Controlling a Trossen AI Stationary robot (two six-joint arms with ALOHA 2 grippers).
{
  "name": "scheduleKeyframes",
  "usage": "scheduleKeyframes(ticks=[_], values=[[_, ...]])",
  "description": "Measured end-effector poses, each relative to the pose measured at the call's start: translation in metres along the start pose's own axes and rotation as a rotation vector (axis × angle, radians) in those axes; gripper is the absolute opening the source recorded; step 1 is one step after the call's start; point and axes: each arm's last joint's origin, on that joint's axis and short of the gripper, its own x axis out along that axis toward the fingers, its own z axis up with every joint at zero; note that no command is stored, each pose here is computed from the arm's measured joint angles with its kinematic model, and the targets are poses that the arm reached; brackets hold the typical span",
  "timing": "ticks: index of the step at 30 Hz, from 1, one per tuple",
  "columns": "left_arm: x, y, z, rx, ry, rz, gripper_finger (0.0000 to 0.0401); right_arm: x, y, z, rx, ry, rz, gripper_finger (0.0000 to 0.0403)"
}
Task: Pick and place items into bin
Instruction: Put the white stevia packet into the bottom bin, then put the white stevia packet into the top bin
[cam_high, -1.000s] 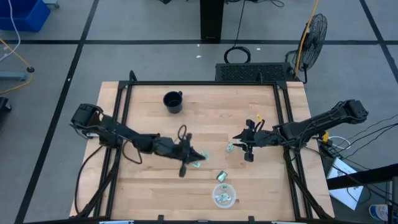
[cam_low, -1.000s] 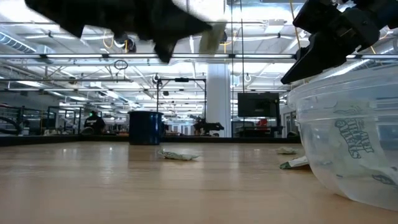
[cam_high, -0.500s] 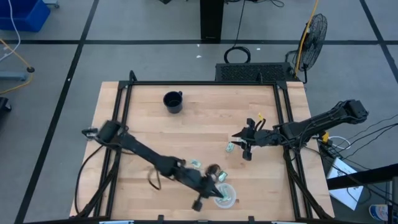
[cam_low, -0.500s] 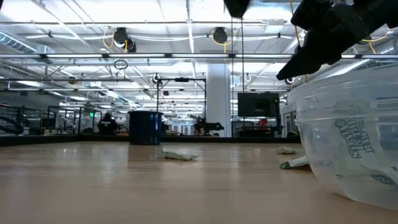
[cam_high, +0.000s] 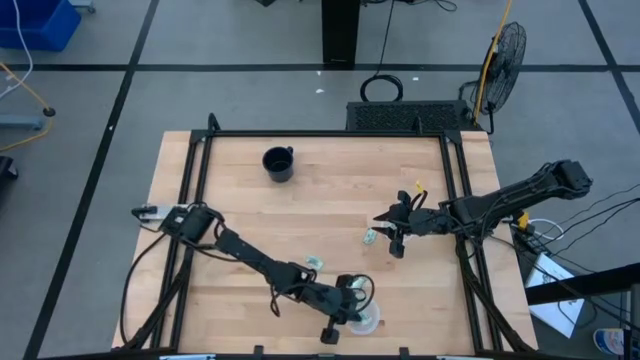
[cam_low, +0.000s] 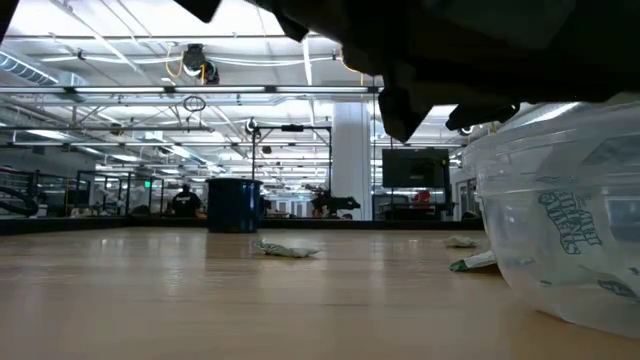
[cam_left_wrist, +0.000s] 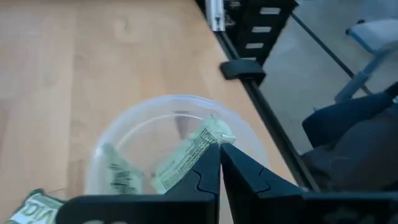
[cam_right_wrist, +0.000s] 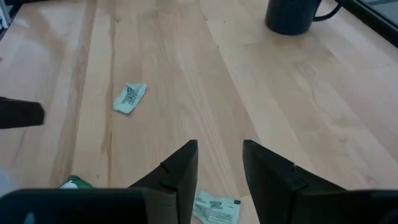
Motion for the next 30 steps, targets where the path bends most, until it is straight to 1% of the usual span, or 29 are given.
scheduleKeyframes(ticks=[10,13,15,19,21,25,28,30], values=[[0.000,0.000,-0.002,0.001,0.023,-0.015,0.0059,0.000,0.000,0.000,0.000,0.000,0.002,0.0118],[-0.006,0.000,0.003,0.042,0.029,-0.012,0.0069,0.000,0.001,-0.001,-0.018,0.018,0.055,0.0118],[-0.017,-0.001,0.013,0.088,0.033,-0.011,0.0071,0.000,0.003,-0.001,-0.034,0.033,0.101,0.0118],[-0.057,-0.003,0.041,0.179,0.071,0.001,0.0071,0.005,0.005,-0.004,-0.065,0.066,0.112,0.0119],[-0.083,-0.002,0.054,0.230,0.101,0.040,0.0071,0.012,0.006,-0.009,-0.105,0.097,0.103,0.0121],[-0.138,0.002,0.082,0.309,0.099,0.180,0.0072,0.029,0.008,-0.021,-0.199,0.184,0.080,0.0121],[-0.175,0.007,0.098,0.306,0.067,0.287,0.0072,0.040,0.010,-0.028,-0.227,0.238,0.063,0.0121],[-0.194,0.010,0.105,0.298,0.054,0.340,0.0072,0.047,0.011,-0.030,-0.240,0.261,0.030,0.0121]])
